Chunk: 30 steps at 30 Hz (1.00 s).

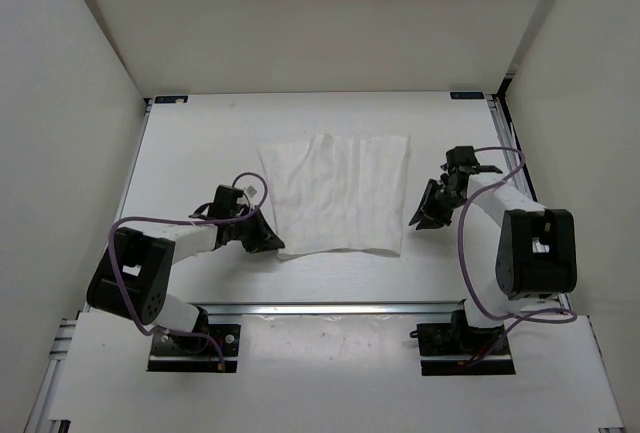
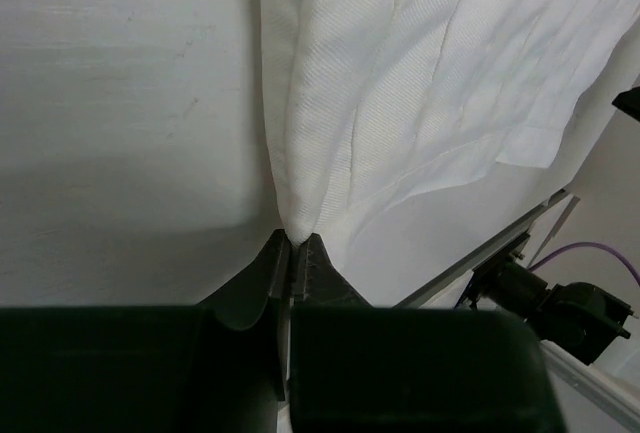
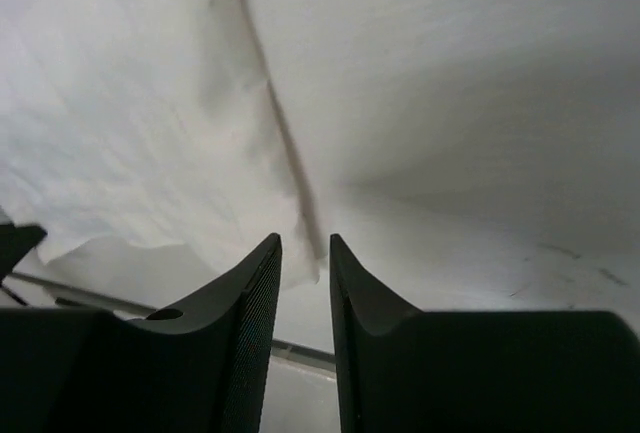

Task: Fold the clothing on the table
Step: Fold the skirt

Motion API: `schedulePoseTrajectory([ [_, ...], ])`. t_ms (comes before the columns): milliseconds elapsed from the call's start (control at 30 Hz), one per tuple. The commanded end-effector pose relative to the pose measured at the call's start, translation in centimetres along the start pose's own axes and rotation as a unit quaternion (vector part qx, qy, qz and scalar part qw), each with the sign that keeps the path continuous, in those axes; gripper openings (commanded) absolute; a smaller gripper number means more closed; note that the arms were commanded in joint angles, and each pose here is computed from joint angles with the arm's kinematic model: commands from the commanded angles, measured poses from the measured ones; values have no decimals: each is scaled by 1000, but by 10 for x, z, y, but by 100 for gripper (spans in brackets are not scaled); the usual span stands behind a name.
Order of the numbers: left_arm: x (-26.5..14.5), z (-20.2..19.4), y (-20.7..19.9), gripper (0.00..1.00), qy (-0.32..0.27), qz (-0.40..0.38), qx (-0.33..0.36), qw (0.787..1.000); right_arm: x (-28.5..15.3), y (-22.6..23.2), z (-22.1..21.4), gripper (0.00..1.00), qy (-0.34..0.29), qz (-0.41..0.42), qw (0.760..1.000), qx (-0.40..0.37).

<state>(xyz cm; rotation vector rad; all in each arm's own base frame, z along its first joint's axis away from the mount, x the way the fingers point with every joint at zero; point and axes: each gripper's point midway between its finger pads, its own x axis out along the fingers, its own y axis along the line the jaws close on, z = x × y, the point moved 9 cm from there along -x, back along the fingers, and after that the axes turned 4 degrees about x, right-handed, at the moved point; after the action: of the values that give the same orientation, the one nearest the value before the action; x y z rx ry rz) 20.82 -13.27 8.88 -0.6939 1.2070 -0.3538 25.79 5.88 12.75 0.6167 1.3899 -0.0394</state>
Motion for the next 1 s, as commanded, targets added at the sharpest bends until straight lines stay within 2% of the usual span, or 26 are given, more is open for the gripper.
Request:
schedulePoseTrajectory([
  [0,-4,3,-3,0,-14,-11,11,1000,-2,11,-22,31,16,59,998,7],
  [67,-7,4,0,0,-15,-6,7,1000,10,5,-39,31,43,59,997,36],
  [200,-10,7,2,0,-17,-1,6,1000,22,1,-55,30,58,48,996,46],
  [667,-9,4,1,0,-2,1,24,1000,38,6,-56,32,57,76,993,68],
  [767,-9,5,1,0,-1,2,21,1000,44,3,-62,32,80,77,991,81],
  [833,-8,3,3,0,3,4,21,1000,52,3,-71,29,101,64,990,70],
  [900,-7,4,6,0,-1,5,18,1000,58,3,-76,10,117,73,988,70],
  [967,-7,9,4,0,-3,-9,24,1000,55,8,-70,0,107,97,987,70],
])
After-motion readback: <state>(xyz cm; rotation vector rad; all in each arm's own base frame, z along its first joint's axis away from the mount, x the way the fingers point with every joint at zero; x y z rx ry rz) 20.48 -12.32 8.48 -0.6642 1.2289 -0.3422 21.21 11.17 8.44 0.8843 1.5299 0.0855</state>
